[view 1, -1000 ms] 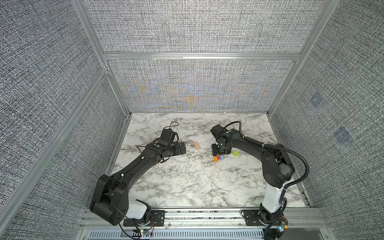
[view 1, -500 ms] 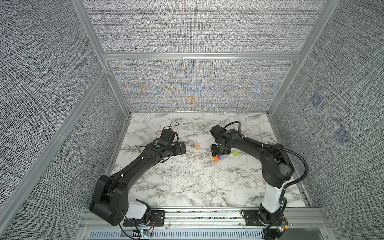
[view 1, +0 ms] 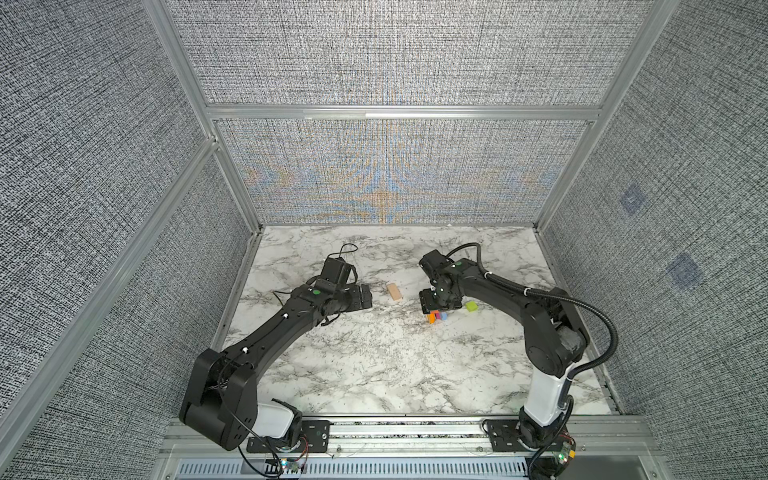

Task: Build the wood block tower

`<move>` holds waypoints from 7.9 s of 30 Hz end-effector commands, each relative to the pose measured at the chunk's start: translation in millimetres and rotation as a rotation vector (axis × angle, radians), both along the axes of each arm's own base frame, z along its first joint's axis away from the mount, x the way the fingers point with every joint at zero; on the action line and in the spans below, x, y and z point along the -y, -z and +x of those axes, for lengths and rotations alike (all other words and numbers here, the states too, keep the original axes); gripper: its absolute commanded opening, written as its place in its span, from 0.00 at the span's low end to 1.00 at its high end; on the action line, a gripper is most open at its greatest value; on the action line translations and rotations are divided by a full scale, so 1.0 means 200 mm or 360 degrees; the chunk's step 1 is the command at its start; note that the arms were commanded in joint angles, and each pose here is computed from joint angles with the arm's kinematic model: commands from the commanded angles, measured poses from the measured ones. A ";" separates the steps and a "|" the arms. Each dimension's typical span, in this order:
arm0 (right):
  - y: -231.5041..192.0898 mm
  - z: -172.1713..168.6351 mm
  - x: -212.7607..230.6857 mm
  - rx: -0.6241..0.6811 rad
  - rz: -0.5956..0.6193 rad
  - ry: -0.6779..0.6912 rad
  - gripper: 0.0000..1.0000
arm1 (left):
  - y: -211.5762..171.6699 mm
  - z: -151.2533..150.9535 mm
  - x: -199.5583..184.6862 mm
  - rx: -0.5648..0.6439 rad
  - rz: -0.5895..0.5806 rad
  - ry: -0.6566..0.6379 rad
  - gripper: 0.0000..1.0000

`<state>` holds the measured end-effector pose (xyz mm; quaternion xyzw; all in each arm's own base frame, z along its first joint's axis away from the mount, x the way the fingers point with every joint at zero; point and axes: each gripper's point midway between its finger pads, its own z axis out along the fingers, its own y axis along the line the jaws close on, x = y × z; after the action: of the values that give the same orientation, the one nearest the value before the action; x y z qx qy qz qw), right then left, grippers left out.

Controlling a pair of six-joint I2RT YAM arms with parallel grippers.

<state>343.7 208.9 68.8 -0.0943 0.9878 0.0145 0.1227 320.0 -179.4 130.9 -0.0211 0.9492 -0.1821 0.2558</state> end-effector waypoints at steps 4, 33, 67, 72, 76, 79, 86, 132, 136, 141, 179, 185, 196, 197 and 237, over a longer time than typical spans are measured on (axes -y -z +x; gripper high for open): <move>-0.03 -0.02 0.04 0.0011 -0.0044 -0.0009 0.74 | -0.03 0.01 0.00 0.0030 0.0007 0.0008 0.98; -0.28 0.00 0.11 0.0199 0.0009 -0.0058 0.74 | -0.01 0.08 0.06 -0.0041 0.0035 0.0053 0.93; -0.25 -0.01 0.29 0.0324 0.0221 0.0086 0.74 | 0.44 0.51 0.54 -0.0303 0.0047 0.0138 0.78; -0.27 -0.01 0.29 0.0350 0.0243 0.0093 0.74 | 0.46 0.54 0.59 -0.0305 0.0014 0.0142 0.79; -0.27 -0.01 0.30 0.0350 0.0247 0.0095 0.74 | 0.48 0.55 0.64 -0.0316 -0.0001 0.0164 0.78; -0.28 -0.01 0.29 0.0358 0.0261 0.0092 0.74 | 0.48 0.54 0.67 -0.0316 -0.0009 0.0179 0.78; -0.29 -0.02 0.30 0.0374 0.0273 0.0103 0.75 | 0.47 0.55 0.76 -0.0310 -0.0026 0.0215 0.78; -0.37 0.09 -0.06 0.0299 0.0156 -0.0488 0.86 | -0.02 0.30 0.15 0.0049 0.0068 -0.0049 0.90; -0.32 0.13 -0.16 0.0238 0.0123 -0.0583 0.88 | 0.07 0.28 0.01 0.0031 0.0008 -0.0147 0.91; -0.26 0.18 -0.24 0.0195 0.0072 -0.0655 0.89 | 0.14 0.29 -0.08 0.0043 -0.0037 -0.0207 0.90; 0.14 0.39 -0.50 0.0020 -0.0129 -0.0705 0.87 | 0.34 0.32 -0.14 0.0023 -0.0027 -0.0340 0.90; 0.18 0.39 -0.50 -0.0013 -0.0139 -0.0706 0.86 | 0.34 0.32 -0.14 0.0025 -0.0032 -0.0338 0.90; 0.21 0.39 -0.50 -0.0021 -0.0141 -0.0695 0.75 | 0.34 0.32 -0.13 0.0020 -0.0039 -0.0335 0.90; 0.22 0.39 -0.50 -0.0024 -0.0146 -0.0695 0.74 | 0.34 0.32 -0.14 0.0017 -0.0038 -0.0335 0.90; -0.29 0.08 -0.06 0.0097 -0.0099 -0.0211 0.57 | 0.11 0.15 0.15 0.0065 -0.0064 -0.0100 0.90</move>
<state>362.7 224.9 126.2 -0.1813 0.9724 -0.0164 0.1456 349.7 -209.5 107.5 -0.0500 0.9363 -0.2076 0.2788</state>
